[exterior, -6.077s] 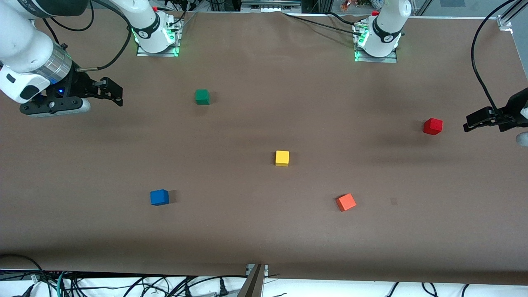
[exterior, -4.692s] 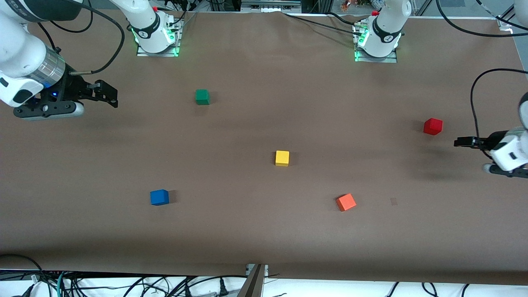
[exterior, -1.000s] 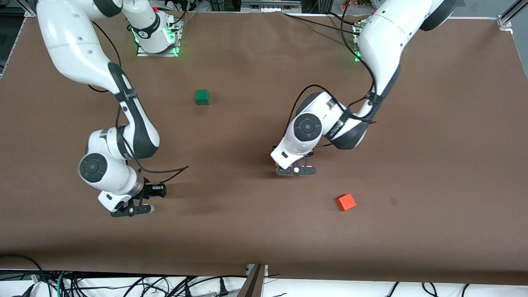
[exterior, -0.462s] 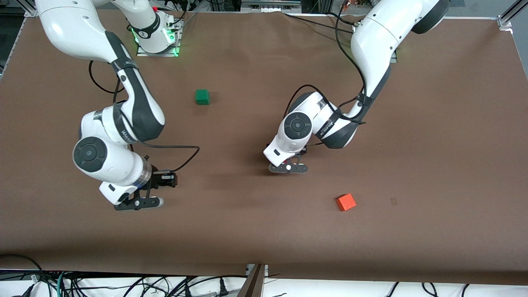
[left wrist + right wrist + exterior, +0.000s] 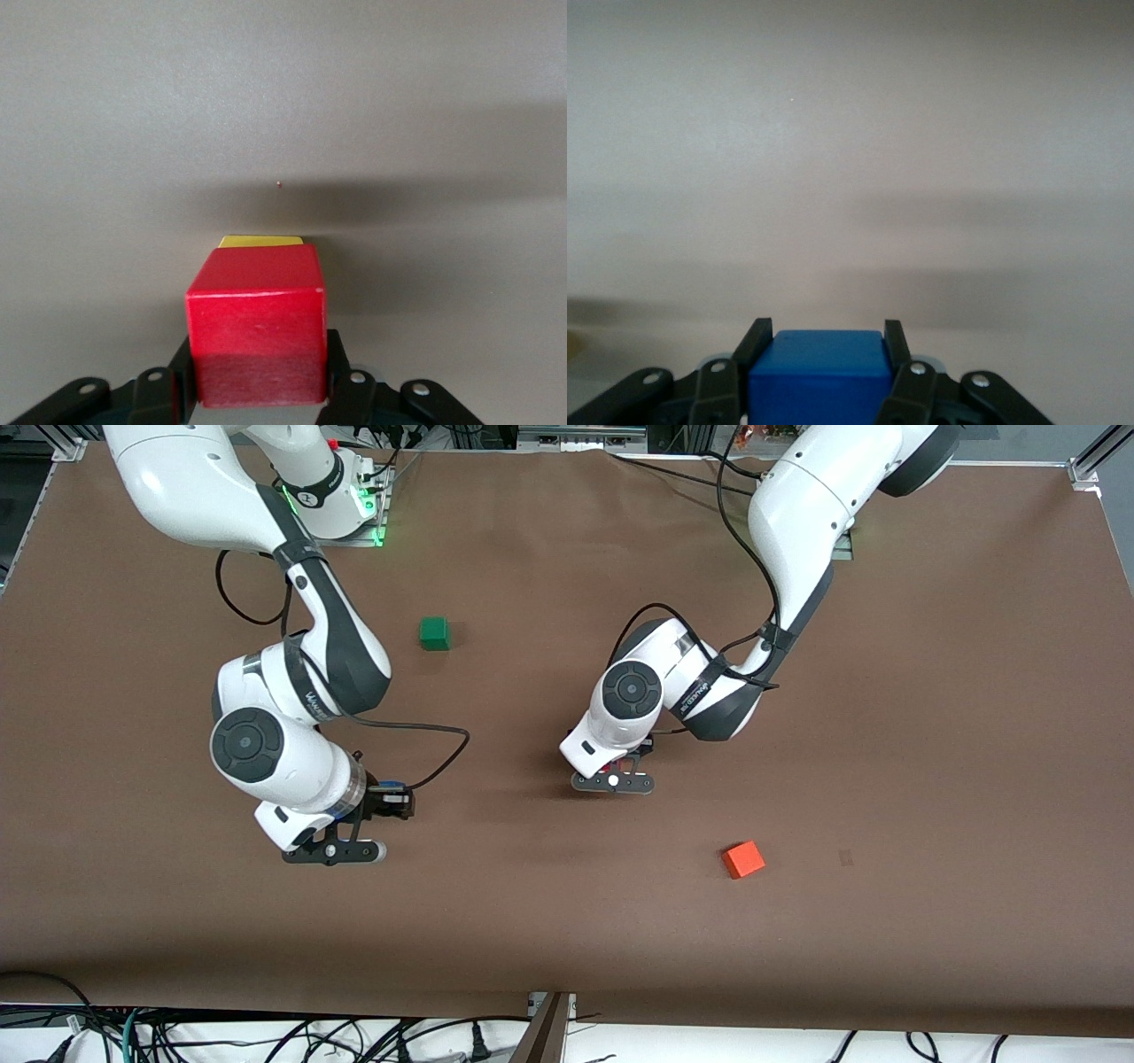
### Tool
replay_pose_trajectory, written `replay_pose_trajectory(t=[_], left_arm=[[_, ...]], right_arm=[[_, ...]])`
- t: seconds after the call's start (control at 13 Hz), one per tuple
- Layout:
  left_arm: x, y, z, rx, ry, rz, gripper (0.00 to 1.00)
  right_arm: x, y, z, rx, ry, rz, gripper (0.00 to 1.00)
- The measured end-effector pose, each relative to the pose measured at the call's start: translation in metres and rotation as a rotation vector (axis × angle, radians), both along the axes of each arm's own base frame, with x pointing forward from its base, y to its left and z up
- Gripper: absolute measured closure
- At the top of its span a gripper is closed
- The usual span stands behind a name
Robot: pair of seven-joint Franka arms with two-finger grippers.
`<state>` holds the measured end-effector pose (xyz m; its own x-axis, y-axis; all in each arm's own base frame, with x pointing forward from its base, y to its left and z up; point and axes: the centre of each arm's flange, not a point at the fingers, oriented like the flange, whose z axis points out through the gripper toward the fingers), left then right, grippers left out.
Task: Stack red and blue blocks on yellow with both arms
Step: 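Lower the red cube onto the yellow cube with the left gripper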
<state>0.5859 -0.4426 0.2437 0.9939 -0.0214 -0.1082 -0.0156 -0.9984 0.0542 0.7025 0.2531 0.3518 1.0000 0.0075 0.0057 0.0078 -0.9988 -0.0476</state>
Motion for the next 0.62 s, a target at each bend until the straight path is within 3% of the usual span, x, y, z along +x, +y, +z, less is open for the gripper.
replay_pose_trajectory(t=[0.62], left_arm=[[-0.002, 0.0, -0.002, 0.023, 0.006, -0.013, 0.44]], right_arm=[[-0.016, 0.04, 0.0, 0.001, 0.005, -0.053, 0.44]])
